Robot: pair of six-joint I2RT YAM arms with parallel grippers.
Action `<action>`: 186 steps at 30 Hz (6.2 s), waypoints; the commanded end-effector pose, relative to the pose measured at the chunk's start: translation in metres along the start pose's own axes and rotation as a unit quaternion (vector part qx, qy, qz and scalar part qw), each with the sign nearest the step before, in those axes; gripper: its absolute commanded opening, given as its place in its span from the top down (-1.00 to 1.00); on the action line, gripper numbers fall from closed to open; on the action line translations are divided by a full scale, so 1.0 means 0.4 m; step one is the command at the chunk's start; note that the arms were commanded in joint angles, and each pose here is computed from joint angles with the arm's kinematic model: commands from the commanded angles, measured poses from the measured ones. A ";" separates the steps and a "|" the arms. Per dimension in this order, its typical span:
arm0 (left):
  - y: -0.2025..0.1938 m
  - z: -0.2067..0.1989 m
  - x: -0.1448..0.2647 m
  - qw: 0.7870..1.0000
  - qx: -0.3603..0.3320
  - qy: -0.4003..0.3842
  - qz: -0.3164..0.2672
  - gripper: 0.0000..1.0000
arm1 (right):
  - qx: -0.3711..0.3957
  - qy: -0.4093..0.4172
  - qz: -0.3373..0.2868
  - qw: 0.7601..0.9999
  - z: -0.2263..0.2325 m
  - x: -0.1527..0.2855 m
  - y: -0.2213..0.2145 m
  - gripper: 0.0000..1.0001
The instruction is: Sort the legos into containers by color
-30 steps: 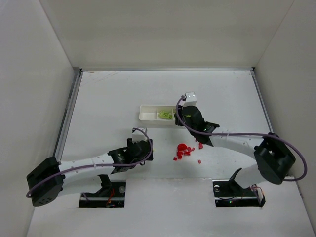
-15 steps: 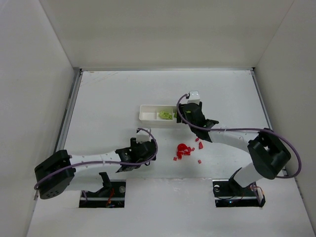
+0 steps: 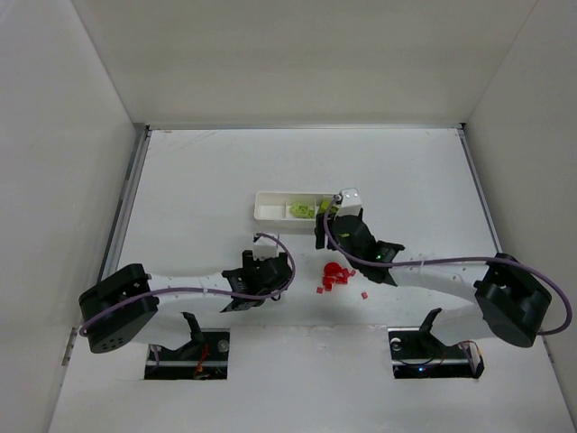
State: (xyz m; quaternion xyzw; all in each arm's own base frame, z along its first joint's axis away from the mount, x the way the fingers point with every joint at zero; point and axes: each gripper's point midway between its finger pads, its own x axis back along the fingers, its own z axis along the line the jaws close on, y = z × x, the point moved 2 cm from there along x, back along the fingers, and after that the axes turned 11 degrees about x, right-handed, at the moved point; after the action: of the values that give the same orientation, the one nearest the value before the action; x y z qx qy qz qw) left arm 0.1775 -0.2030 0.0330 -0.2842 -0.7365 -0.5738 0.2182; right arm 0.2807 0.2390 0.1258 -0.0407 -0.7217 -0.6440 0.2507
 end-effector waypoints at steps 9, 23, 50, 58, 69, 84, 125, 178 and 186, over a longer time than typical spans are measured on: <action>0.019 -0.043 0.001 1.000 0.018 -0.021 -0.013 0.20 | -0.047 0.012 -0.021 0.999 0.016 0.038 -0.007 -0.55; 0.197 -0.156 0.116 0.991 0.054 -0.109 -0.060 0.34 | -0.079 0.009 -0.028 0.996 -0.028 0.099 -0.041 -0.54; 0.458 -0.260 -0.286 0.986 0.105 -0.062 -0.113 -0.13 | -0.098 0.021 -0.016 0.995 -0.014 0.118 -0.115 -0.56; 0.518 -0.258 -0.188 0.977 0.116 -0.089 -0.154 -0.36 | -0.080 0.043 -0.020 0.996 0.032 0.121 -0.092 -0.61; 0.554 -0.127 -0.029 0.959 0.173 -0.106 -0.198 -0.28 | -0.027 0.115 -0.011 0.993 0.182 0.119 -0.053 -0.08; 0.277 0.206 0.051 0.953 0.251 -0.021 -0.167 -0.26 | 0.078 0.243 0.049 0.966 0.474 -0.038 -0.144 -0.68; -0.009 -0.294 0.097 0.969 -0.027 -0.245 0.019 -0.04 | -0.055 -0.092 -0.036 0.994 -0.146 -0.168 0.099 -0.44; 0.298 -0.189 0.029 0.974 0.096 -0.183 -0.091 0.65 | -0.107 -0.024 0.141 0.984 0.020 0.191 -0.264 -0.41; 0.418 -0.116 -0.037 0.972 0.145 -0.127 -0.136 0.62 | -0.098 -0.046 0.162 0.981 0.021 0.213 -0.292 -0.24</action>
State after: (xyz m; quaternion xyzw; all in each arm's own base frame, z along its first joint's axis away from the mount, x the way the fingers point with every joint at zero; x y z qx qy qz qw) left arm 0.2796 -0.2191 0.1324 -0.2424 -0.8464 -0.4633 0.1008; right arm 0.1592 0.2002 0.0464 -0.2042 -0.6498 -0.6559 0.3254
